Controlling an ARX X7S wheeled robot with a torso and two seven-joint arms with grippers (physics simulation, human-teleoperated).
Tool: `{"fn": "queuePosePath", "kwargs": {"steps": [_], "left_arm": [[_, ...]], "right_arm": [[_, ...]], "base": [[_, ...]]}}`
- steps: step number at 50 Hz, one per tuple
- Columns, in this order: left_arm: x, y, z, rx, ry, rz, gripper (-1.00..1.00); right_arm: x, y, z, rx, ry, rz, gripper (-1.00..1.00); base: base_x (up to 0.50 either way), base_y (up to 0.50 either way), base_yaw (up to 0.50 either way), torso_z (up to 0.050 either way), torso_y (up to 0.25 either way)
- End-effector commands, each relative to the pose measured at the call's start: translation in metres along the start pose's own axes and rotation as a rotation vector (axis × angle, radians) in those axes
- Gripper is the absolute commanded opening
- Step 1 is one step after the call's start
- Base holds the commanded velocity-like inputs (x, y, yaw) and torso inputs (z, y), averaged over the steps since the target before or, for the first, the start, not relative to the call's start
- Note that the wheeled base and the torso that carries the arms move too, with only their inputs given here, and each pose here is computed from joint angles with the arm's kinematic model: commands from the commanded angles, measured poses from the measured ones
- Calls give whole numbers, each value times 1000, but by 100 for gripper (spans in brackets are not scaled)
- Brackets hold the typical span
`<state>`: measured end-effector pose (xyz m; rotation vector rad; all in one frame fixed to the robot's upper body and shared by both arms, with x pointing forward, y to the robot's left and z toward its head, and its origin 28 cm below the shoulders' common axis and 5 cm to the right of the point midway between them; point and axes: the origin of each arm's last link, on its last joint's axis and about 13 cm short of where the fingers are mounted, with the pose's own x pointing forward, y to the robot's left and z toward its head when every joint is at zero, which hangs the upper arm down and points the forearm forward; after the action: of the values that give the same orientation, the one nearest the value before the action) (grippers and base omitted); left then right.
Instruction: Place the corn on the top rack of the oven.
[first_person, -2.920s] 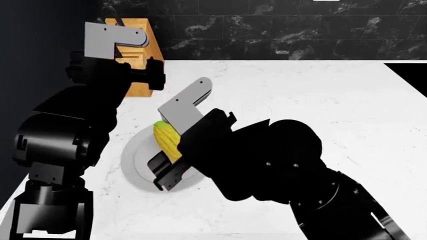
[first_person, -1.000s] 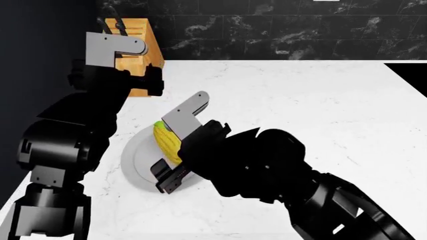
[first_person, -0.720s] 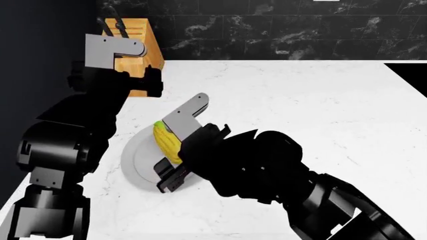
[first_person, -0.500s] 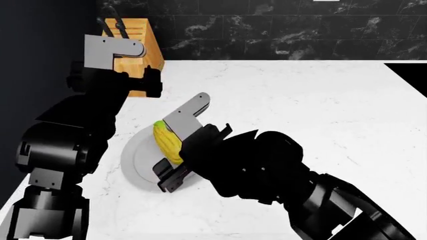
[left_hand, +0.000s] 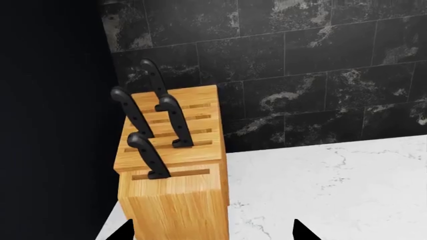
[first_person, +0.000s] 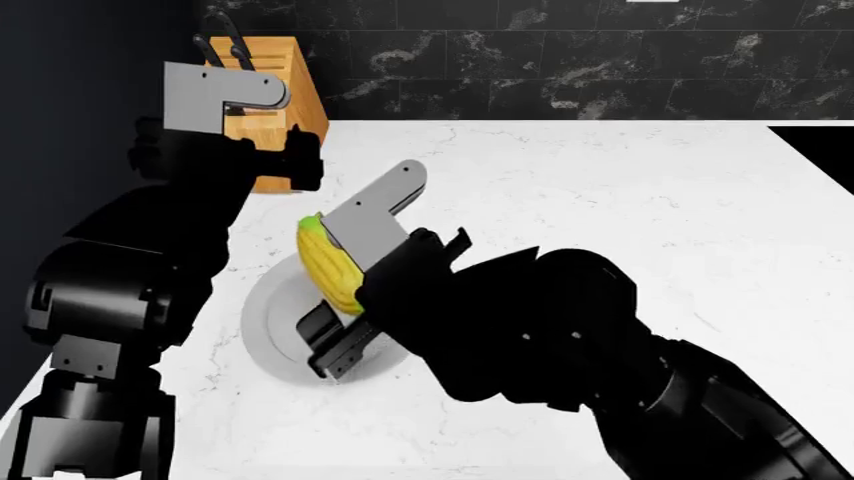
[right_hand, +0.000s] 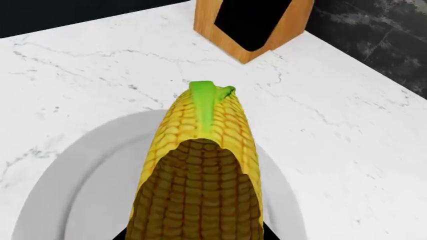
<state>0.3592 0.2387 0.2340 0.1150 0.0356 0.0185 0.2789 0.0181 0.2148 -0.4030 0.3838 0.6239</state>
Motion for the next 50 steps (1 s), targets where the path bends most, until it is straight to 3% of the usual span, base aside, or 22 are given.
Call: {"fn": "queuePosePath", "kwargs": {"steps": [1,23,36,38,39,43,50], "left_arm": [[0,0,2,0,-4,-2,100],[-9,0,10,-17,-31,-7,100],[-11,0,11,-27,-37,-12,100],[-12,0,11,-26,-38,-14,100],[-12,-1,11,-26,-38,-15,100],[-13,-2,12,-30,-39,-20,100],[-16,-4,14,-23,-50,-31,100]], "right_arm": [[-17,-6,10,-22,-73,-54,-100],[-62,-39,8,48,-207,-303,-100],[-89,-53,3,125,-264,-410,-100],[-93,-54,3,125,-317,-403,-100],[-94,-57,3,113,-278,-453,-100],[-97,-61,4,112,-306,-475,-100],[-107,-69,4,154,-362,-519,-100]], "base": [[0,0,0,0,0],[0,0,0,0,0],[0,0,0,0,1],[0,0,0,0,0],[0,0,0,0,0],[0,0,0,0,0],[0,0,0,0,0]]}}
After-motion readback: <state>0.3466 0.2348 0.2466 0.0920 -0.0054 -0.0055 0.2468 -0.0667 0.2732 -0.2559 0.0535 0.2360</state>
